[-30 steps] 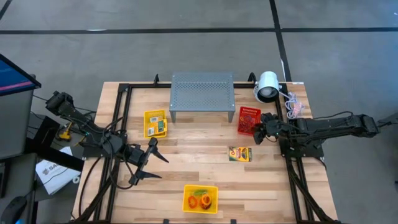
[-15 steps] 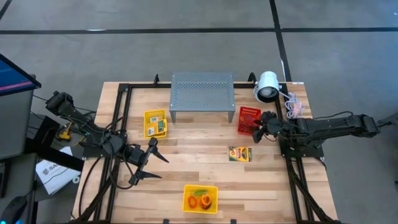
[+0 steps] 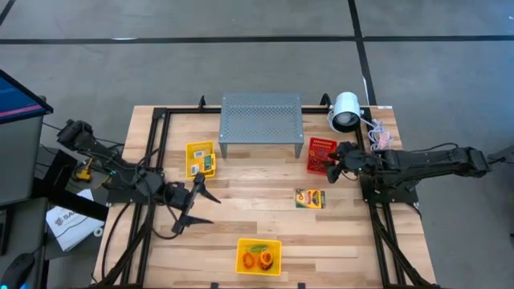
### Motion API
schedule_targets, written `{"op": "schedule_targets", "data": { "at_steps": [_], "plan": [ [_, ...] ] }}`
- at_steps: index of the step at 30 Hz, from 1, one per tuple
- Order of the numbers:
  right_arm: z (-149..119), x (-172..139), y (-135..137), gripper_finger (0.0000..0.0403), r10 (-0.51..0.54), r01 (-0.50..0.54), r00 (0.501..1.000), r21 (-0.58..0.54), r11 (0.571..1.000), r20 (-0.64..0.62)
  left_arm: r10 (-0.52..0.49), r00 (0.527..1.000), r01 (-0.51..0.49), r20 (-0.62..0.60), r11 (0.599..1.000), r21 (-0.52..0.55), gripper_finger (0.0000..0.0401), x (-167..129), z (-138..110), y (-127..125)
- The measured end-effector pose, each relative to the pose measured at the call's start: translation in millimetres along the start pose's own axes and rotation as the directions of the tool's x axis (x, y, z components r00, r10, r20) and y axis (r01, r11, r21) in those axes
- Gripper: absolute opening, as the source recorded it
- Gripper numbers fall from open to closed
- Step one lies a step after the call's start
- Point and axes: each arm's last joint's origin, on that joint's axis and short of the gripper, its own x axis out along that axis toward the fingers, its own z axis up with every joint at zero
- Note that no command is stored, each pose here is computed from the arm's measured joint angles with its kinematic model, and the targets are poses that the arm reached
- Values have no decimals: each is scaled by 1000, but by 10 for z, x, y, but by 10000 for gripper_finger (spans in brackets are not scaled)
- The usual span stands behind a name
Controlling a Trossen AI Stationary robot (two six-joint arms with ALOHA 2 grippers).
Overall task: Pick & Place Office Desk Supplies
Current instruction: Put the red rubber band into the red bin
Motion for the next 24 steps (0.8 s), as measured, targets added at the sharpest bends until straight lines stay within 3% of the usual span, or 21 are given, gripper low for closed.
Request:
{"op": "schedule_targets", "data": {
  "at_steps": [7, 13, 24],
  "plan": [
    [120, 96, 66, 188, -41, 37, 991, -38, 999, -125, 56, 998, -55, -41, 998, 8, 280, 19, -41, 113],
    [187, 321, 69, 187, -176, 140, 950, -152, 978, -257, 73, 996, -73, -42, 997, 8, 280, 25, -43, 150],
    [414, 596, 92, 187, -248, 148, 897, -281, 948, -366, 70, 994, -69, -80, 997, 18, 280, 23, -80, 151]
  ]
}}
